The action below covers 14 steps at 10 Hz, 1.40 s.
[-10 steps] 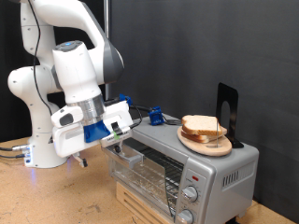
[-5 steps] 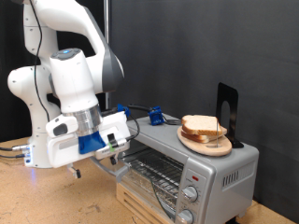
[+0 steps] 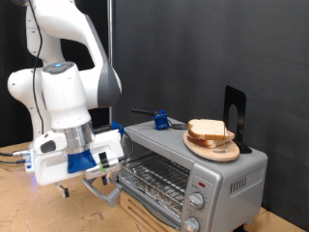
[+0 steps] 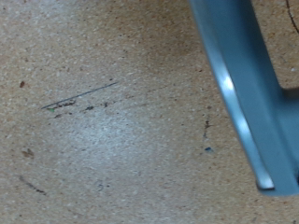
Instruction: Make a piece of toast with the oven
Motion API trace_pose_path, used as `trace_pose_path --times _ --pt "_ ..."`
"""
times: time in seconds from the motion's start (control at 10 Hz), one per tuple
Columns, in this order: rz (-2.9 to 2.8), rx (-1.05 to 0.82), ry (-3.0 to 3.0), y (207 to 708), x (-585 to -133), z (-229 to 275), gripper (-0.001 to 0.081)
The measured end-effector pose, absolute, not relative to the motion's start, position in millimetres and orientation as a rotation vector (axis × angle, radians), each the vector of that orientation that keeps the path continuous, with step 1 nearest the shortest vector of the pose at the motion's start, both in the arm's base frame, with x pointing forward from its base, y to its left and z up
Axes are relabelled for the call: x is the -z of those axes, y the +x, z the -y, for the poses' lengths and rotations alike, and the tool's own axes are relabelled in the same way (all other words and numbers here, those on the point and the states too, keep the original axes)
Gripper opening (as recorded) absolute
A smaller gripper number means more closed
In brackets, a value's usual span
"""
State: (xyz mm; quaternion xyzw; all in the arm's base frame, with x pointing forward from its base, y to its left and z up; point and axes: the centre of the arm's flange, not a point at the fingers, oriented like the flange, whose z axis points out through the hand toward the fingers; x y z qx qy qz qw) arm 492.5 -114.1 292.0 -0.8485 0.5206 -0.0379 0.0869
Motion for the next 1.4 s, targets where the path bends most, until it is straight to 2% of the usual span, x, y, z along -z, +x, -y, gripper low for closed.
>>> trace_pose_path --times 0.5,1.2,1.4 --pt "-1.596 0.165 -2.525 503.7 -273.8 130.9 0.0809" --pt "-1.616 0.067 -2.559 473.6 -258.6 173.2 0.0809" --pt "-1.544 0.056 -2.539 476.8 -261.0 164.8 0.0809"
